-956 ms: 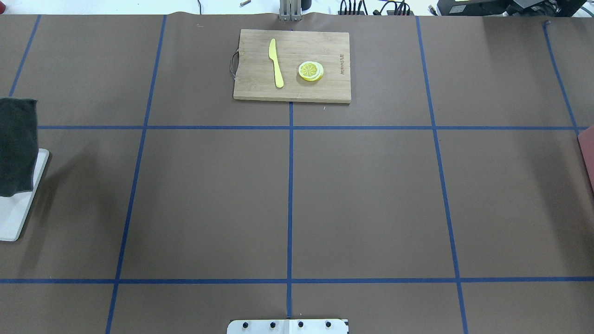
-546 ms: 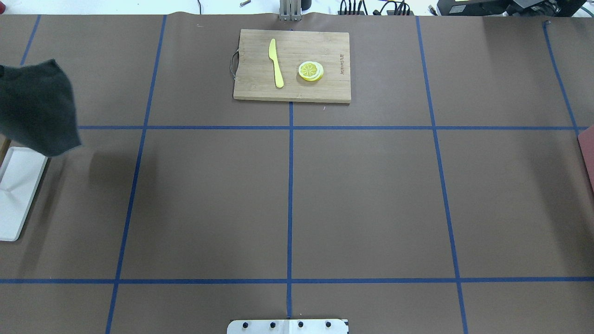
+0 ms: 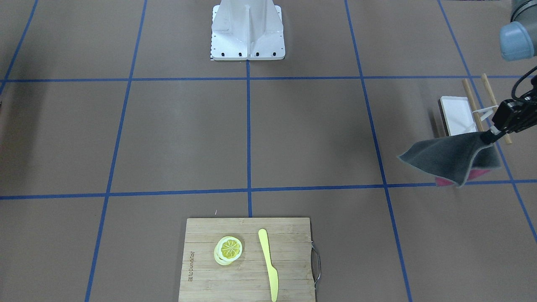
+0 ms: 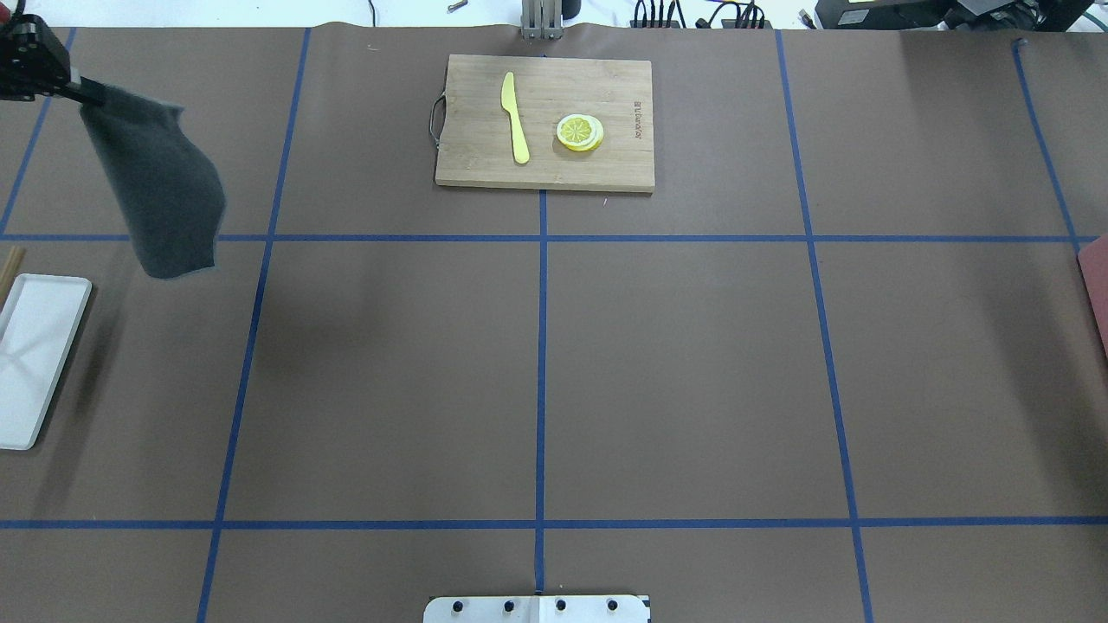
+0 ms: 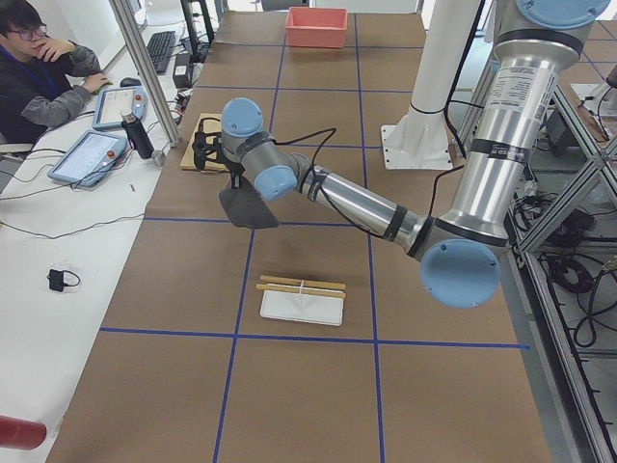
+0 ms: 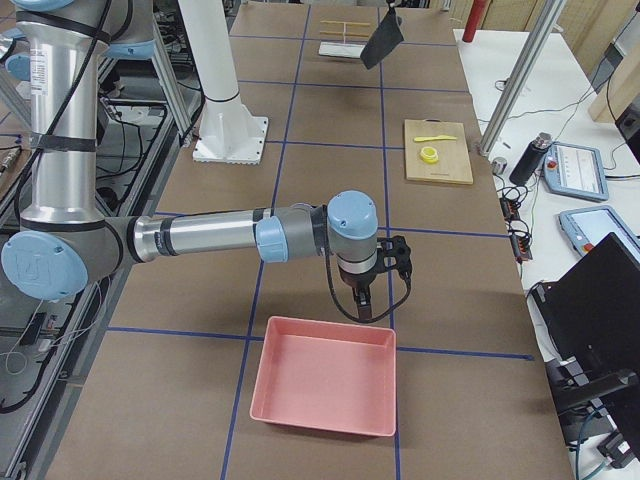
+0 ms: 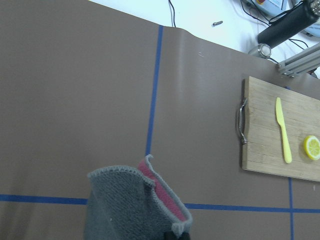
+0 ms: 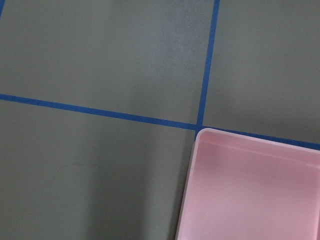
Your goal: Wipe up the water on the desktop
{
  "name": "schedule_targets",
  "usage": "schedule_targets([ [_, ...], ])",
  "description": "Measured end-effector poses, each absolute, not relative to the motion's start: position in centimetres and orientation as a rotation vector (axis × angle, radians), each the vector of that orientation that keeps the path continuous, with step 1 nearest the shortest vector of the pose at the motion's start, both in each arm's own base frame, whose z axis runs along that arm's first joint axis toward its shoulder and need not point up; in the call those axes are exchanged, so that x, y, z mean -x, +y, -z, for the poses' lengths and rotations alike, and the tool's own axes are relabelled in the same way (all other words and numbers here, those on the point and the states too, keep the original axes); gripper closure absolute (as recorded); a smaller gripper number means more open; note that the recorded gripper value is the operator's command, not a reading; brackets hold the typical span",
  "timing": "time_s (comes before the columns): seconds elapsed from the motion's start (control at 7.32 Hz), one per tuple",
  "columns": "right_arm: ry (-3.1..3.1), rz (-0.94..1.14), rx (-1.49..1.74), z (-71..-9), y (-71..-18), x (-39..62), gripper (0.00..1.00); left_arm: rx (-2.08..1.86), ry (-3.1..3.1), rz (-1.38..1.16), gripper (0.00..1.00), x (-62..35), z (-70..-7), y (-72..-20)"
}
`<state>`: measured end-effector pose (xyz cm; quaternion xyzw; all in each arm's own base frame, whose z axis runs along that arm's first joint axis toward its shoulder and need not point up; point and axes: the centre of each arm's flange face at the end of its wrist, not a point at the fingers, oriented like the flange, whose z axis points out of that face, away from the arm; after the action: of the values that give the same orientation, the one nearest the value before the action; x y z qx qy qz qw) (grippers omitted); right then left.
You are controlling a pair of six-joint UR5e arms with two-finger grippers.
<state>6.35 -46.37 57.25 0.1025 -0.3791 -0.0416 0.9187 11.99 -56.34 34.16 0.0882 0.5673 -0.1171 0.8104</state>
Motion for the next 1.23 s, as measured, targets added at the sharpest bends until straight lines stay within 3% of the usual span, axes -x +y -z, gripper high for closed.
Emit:
schedule_targets([
  [0.82, -0.856, 0.224, -0.361, -48.3, -47.0, -3.1, 0.01, -0.125, 1.28, 0.34, 1.0, -22.0, -25.3, -55.7],
  [1.23, -0.956, 0.214, -0.437, -43.6, -47.7, 3.9, 0.01, -0.055, 1.331, 0.433, 1.0, -23.3, -21.7, -55.6],
])
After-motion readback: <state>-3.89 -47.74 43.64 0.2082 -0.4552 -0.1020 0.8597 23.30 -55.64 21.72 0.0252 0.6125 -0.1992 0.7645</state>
